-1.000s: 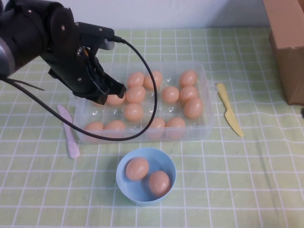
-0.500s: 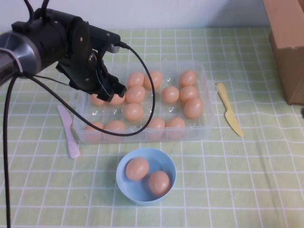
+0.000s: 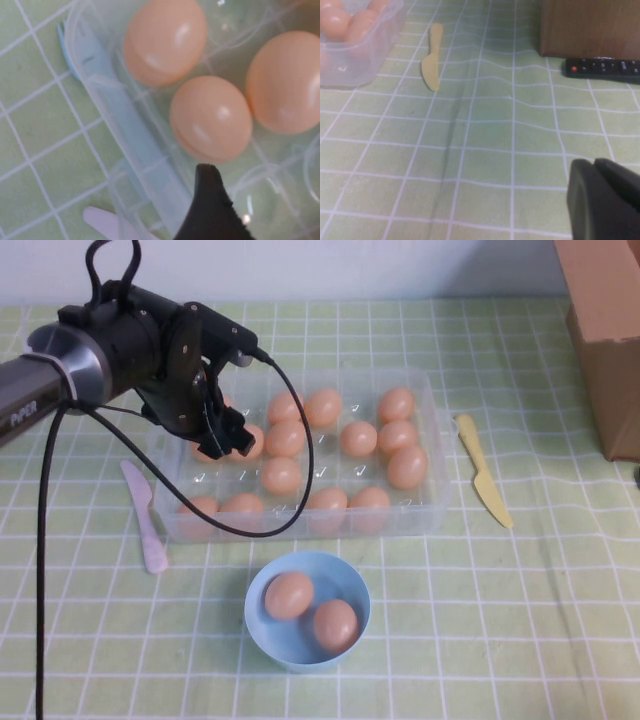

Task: Take an egg out of the egg box
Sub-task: Pick up the egg from the plastic box

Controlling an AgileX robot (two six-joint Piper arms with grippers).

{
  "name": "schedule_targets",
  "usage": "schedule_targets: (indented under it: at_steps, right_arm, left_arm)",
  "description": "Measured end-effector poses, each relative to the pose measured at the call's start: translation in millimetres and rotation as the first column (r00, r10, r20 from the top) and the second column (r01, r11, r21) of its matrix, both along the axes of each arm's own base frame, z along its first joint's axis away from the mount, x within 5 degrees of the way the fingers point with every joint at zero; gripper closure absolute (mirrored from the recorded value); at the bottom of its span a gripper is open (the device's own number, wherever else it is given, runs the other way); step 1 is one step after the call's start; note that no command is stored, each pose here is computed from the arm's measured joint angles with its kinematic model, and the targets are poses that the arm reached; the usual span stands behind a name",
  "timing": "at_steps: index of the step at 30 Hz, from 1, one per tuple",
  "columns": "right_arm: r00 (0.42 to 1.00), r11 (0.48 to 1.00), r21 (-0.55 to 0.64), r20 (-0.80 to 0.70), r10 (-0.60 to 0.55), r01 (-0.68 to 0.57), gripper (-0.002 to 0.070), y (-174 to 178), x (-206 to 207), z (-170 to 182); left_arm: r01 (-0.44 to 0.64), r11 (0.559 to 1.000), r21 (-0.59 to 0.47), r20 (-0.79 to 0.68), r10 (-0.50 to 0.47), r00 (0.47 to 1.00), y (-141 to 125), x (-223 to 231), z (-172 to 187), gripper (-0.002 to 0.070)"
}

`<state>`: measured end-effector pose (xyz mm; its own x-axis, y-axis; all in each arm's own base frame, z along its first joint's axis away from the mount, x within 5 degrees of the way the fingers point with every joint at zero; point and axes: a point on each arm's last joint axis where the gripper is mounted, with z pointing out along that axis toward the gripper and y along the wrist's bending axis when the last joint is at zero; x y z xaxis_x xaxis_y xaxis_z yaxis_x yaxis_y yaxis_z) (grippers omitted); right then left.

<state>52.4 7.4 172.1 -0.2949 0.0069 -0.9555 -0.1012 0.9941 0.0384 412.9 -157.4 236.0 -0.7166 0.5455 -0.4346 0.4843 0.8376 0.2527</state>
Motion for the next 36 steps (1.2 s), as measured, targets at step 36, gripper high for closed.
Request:
schedule_targets:
  at_steps: [36]
  right_arm:
    - [1.000,1.000,0.002,0.000,0.000,0.000,0.0694,0.1,0.0,0.0]
  left_arm:
    - [0.078,0.996,0.044,0.062,-0.081,0.995,1.2,17.8,-22.3,0.0265]
